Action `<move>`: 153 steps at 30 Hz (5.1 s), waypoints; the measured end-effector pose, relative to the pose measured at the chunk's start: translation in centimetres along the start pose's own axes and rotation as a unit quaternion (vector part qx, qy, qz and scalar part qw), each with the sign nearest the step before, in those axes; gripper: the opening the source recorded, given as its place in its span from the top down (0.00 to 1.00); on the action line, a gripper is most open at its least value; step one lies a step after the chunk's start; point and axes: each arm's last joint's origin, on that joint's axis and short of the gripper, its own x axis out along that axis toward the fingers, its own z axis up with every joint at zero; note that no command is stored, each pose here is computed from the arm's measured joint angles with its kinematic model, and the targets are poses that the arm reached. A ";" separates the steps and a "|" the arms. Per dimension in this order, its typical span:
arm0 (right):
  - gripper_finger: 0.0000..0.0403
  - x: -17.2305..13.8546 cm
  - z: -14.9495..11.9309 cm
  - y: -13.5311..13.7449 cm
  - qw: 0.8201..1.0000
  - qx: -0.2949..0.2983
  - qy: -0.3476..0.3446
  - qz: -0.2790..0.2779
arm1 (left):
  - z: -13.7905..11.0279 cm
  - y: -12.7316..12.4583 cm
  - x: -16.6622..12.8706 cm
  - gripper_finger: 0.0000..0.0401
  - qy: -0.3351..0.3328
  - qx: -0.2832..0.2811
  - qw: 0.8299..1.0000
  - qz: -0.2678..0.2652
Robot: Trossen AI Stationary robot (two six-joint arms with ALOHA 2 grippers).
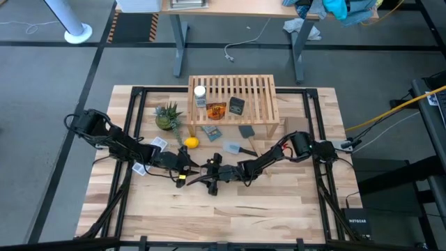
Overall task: Shelf spices
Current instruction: Put the brown seasoning bottle on the shelf
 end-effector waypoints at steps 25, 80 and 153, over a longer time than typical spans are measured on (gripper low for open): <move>0.54 -1.6 2.0 1.4 0.999 -0.033 0.016 -0.007 | -1.3 0.8 -0.2 0.66 0.055 0.021 0.996 0.073; 0.54 -32.5 10.5 -6.2 0.893 -0.116 0.073 -0.429 | -0.8 -0.1 -0.3 0.66 0.007 0.075 0.996 0.054; 0.31 -24.4 8.7 -20.2 0.979 -0.070 -0.155 -0.114 | -0.4 -0.7 -0.4 0.66 -0.013 0.068 0.997 0.030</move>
